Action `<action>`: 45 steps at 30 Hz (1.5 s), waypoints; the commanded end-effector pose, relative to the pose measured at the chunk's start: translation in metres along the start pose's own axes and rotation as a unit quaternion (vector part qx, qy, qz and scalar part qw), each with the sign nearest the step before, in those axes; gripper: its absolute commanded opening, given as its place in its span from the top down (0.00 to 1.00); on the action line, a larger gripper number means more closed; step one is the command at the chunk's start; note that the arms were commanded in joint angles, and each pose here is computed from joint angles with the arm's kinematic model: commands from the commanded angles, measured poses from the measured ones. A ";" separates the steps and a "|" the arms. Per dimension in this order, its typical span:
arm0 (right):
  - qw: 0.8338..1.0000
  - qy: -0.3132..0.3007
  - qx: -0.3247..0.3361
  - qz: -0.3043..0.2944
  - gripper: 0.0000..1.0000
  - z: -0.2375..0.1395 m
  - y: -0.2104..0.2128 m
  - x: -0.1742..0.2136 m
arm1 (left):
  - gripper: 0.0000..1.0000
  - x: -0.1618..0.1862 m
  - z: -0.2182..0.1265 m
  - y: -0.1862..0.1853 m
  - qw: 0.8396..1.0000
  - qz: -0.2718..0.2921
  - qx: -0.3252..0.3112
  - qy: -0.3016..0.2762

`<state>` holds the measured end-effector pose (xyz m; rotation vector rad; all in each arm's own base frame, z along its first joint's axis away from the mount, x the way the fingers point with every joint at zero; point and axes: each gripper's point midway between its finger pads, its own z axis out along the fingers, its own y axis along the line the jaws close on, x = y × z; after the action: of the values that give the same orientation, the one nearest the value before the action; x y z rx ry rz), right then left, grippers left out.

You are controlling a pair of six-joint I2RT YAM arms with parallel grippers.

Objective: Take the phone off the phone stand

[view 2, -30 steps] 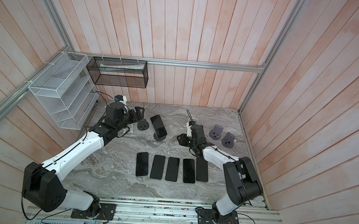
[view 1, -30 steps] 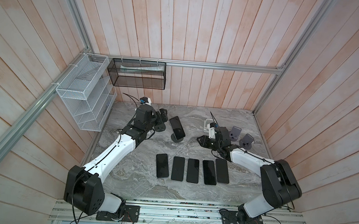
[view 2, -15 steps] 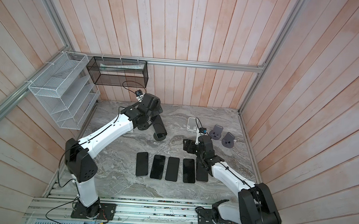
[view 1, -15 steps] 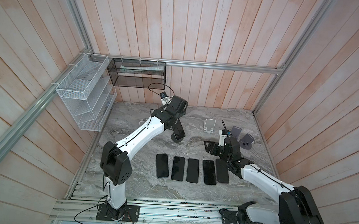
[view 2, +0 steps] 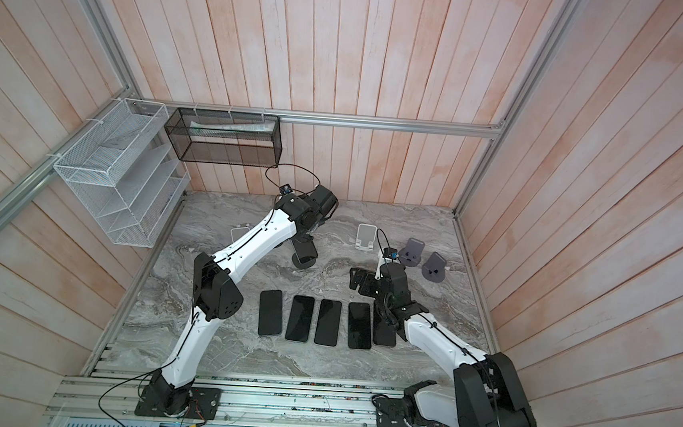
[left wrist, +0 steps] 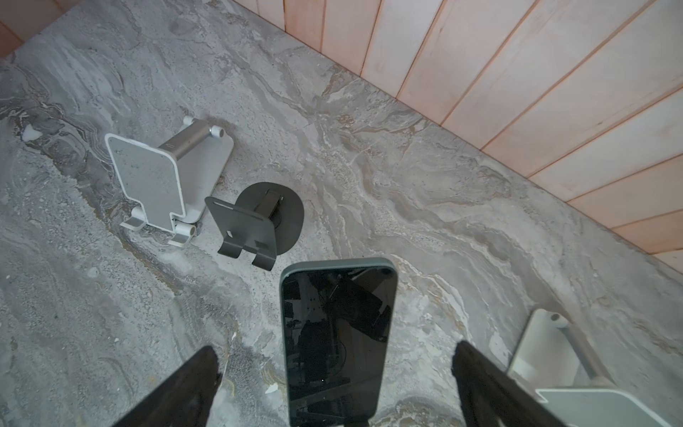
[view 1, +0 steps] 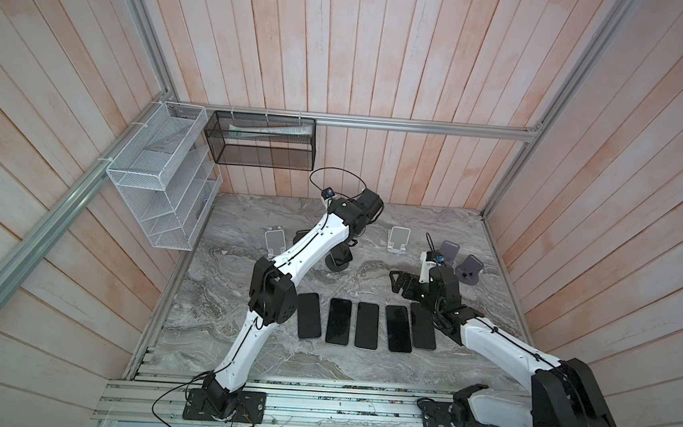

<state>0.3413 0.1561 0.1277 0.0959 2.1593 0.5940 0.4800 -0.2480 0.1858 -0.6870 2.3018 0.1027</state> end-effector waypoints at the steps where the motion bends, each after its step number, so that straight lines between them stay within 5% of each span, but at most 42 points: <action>1: 1.000 0.004 -0.015 -0.002 0.02 0.005 0.005 0.001 | 0.00 0.002 0.002 -0.002 1.000 -0.006 0.001 -0.010; 18: 0.999 0.005 -0.043 -0.003 0.02 0.001 0.015 0.000 | 0.00 0.016 0.037 -0.028 0.999 0.028 0.014 -0.021; 45: 0.999 0.014 -0.051 -0.003 0.02 0.004 0.018 0.003 | 0.00 -0.002 0.004 -0.004 0.995 0.078 -0.015 -0.058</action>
<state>0.3370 0.1722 0.1268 0.0363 2.1705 0.6936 0.4919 -0.2610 0.1612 -0.5189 2.2821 0.2032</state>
